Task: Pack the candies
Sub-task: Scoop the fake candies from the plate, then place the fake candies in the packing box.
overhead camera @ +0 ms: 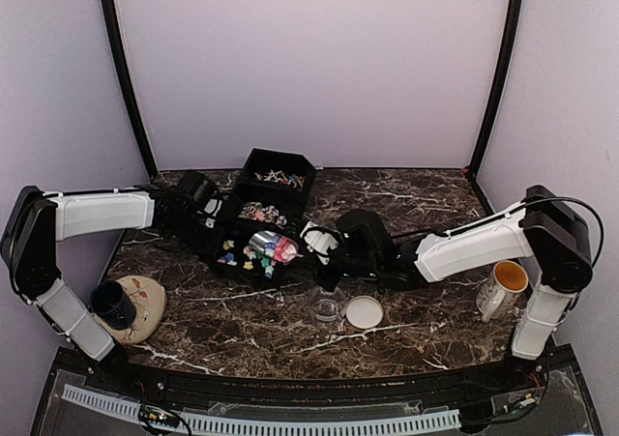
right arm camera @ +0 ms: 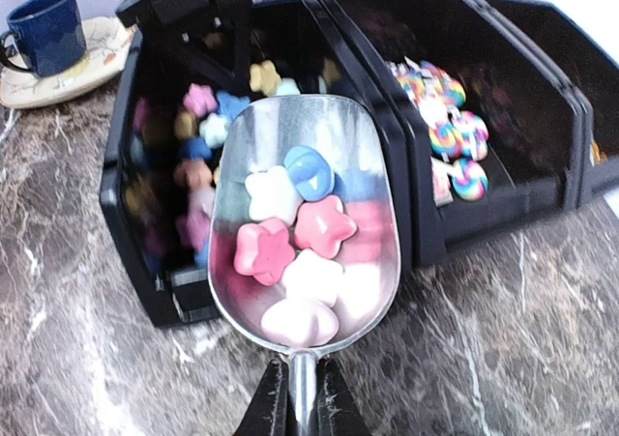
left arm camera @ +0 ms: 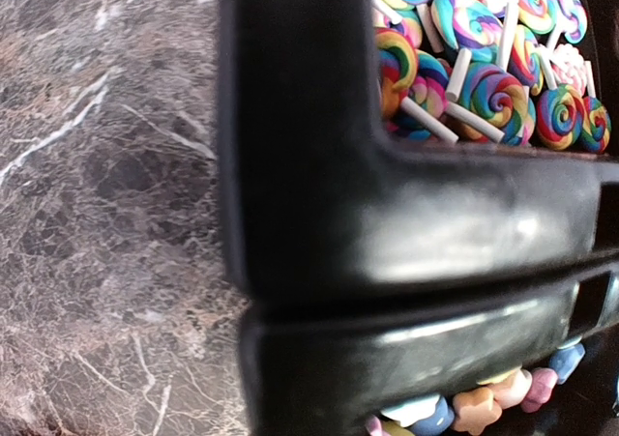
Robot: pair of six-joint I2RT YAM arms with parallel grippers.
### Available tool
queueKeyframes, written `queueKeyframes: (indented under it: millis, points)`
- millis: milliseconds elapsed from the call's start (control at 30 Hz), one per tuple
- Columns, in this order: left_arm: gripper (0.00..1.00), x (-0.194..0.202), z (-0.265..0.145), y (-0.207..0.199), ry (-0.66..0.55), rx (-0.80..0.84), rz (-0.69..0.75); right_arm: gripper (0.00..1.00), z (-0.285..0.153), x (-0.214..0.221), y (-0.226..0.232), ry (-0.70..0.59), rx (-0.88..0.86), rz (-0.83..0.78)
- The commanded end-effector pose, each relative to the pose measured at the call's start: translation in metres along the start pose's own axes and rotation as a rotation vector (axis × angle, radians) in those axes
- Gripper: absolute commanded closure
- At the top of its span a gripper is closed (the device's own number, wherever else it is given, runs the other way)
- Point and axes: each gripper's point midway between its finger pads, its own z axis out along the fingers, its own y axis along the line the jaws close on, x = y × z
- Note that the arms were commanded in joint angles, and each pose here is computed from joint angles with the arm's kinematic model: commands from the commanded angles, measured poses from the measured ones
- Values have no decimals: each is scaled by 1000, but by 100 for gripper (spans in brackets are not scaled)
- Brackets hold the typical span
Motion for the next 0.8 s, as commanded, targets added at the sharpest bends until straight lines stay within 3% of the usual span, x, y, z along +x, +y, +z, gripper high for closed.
queueKeyframes:
  millis: [0, 467, 767]
  points:
    - [100, -66, -40, -17, -237, 81, -34, 100, -15, 7, -9, 13, 15, 4]
    - [100, -64, -37, -19, -217, 91, -31, 100, -87, -3, -11, -12, 22, 22]
    - [100, -65, -39, -21, -221, 104, -28, 100, -143, 13, -19, 85, 82, 78]
